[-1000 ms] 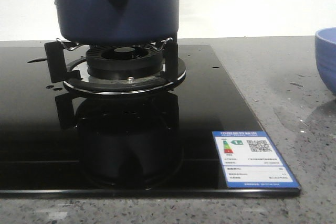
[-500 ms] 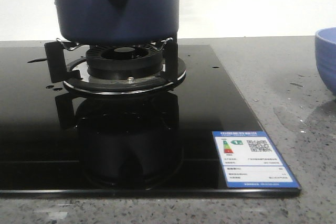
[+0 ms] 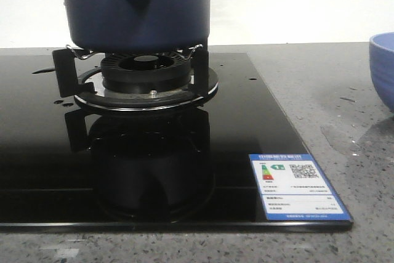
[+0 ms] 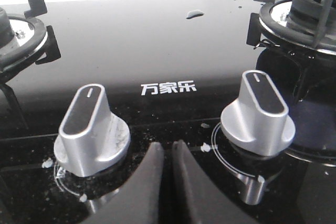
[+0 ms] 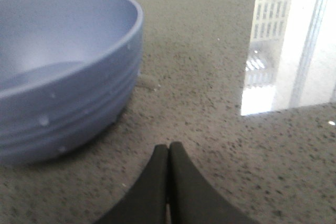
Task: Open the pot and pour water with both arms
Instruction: 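Move the left gripper toward the pot lid and the right toward the bowl, then grasp the blue knob of the glass pot lid with the left gripper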
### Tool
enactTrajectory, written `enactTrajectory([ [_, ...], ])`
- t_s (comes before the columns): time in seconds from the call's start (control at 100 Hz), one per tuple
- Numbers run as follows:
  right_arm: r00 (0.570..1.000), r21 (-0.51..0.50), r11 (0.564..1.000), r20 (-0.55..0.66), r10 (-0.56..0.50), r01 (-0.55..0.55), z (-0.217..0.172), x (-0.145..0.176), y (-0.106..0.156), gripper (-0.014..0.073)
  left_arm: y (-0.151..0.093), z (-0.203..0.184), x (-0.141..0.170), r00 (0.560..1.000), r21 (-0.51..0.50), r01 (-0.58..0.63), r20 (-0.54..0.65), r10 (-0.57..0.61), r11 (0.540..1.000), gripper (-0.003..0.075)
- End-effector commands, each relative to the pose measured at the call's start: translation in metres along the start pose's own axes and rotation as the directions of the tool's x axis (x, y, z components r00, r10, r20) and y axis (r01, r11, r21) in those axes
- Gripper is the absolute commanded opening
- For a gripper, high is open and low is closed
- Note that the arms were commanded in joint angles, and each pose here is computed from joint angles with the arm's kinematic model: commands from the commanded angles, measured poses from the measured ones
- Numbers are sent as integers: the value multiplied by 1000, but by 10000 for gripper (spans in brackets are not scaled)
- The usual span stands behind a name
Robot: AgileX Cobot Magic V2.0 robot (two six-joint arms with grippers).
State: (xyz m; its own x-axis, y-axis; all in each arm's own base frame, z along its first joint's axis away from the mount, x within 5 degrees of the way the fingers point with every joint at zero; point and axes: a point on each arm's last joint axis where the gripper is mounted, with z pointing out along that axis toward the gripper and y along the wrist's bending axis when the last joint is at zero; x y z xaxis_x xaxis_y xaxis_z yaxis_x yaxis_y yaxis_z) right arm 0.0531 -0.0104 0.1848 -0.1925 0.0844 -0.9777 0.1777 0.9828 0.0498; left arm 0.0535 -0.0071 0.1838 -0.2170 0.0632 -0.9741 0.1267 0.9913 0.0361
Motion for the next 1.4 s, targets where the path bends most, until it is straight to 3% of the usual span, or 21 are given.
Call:
enactTrajectory([
  [0.0, 985, -49, 994, 135, 108, -102, 0, -6, 3, -69, 0, 0, -4, 987, 11, 90, 131, -91, 996, -20],
  [0.08, 945, -104, 966, 207, 253, -235, -1, -14, 4, -69, 0, -1, -13, 936, 60, 266, 222, -273, 962, -20],
  [0.13, 915, -131, 946, 244, 322, -298, -2, -18, 4, -69, 1, -3, -18, 868, 102, 408, 266, -420, 907, -20],
  [0.23, 823, -188, 860, 250, 509, -475, -3, -21, 3, -69, 6, -5, -23, 707, 166, 620, 305, -638, 766, -20],
  [0.36, 776, -211, 839, 318, 544, -501, -6, -28, 0, -69, 10, -6, -24, 533, 218, 770, 297, -793, 599, -20],
  [0.46, 755, -227, 824, 329, 567, -519, -8, -34, 0, -69, 10, -5, -24, 428, 245, 837, 266, -864, 490, -20],
  [0.5, 753, -233, 822, 331, 569, -519, -9, -37, 1, -69, 10, -6, -25, 408, 254, 847, 255, -877, 467, -20],
  [0.54, 755, -242, 821, 322, 571, -518, -12, -42, 2, -69, 8, -8, -30, 428, 266, 833, 244, -870, 485, -20],
  [0.64, 785, -261, 819, 248, 568, -510, -19, -55, 8, -69, 2, -15, -46, 624, 265, 687, 262, -736, 677, -20],
  [0.69, 802, -266, 825, 221, 555, -498, -23, -63, 11, -69, -1, -18, -57, 678, 265, 634, 261, -687, 726, -20],
  [0.9, 890, -246, 874, 80, 450, -420, -28, -100, 21, -69, -6, -19, -105, 810, 235, 510, 192, -554, 828, -20],
  [1.04, 910, -218, 884, -75, 408, -415, -19, -125, 28, -69, -10, -9, -137, 913, 221, 358, 120, -389, 907, -20],
  [1.22, 883, -206, 887, -325, 337, -414, -3, -139, 38, -69, -23, 5, -165, 953, 331, 287, 3, -305, 899, -10],
  [1.29, 857, -204, 888, -418, 302, -413, 4, -140, 43, -69, -33, 13, -168, 963, 399, 262, -53, -263, 879, -4],
  [1.39, 821, -236, 891, -528, 218, -388, 12, -140, 50, -69, -51, 21, -169, 962, 530, 270, -119, -244, 804, -4],
])
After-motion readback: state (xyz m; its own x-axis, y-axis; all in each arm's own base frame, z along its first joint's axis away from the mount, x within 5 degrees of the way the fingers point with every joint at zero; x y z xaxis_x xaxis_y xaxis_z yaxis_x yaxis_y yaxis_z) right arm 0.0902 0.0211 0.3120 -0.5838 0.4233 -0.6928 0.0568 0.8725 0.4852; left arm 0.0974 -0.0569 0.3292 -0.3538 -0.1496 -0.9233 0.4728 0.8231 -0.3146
